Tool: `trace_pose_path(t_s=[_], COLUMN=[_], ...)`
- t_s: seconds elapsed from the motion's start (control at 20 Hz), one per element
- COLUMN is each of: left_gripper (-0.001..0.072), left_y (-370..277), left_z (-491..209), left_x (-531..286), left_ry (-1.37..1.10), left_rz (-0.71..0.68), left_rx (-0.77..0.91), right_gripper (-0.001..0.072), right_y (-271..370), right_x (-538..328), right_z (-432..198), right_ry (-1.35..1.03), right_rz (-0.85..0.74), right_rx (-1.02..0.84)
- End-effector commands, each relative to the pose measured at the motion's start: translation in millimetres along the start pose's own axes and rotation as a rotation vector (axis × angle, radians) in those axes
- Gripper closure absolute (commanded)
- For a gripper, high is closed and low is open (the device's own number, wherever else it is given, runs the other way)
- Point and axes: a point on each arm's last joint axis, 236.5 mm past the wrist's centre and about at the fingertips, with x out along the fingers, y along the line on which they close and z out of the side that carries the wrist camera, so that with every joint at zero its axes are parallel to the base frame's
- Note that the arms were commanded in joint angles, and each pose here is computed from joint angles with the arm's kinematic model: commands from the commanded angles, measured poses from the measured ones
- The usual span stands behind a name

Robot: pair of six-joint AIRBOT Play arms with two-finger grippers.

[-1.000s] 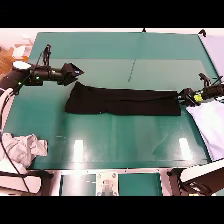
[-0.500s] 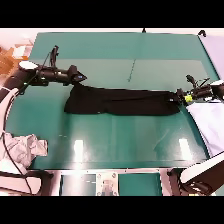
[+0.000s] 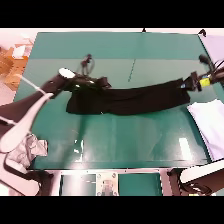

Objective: Fold the shirts.

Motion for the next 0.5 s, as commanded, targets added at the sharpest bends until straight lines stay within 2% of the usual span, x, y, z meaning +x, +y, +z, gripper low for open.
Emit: trace_pose_path(t_s=[0.0,0.25,0.45], left_gripper=[0.0673,0.0673,0.0673], left_y=[-33,-65,-61], left_z=[-40,-58,-54], left_x=[70,138,162], left_ry=[0.087,0.130,0.126], left_rz=[-0.036,-0.101,-0.110], left_rx=[0.074,0.082,0.034], right_gripper=[0.0693,0.0692,0.0692], right_y=[74,129,139], right_x=[-35,-52,-47], right_z=[-3,-10,-12], right_ry=[-0.075,-0.135,-0.125], right_rz=[0.053,0.123,0.138], right_rx=[-0.108,-0.178,-0.180])
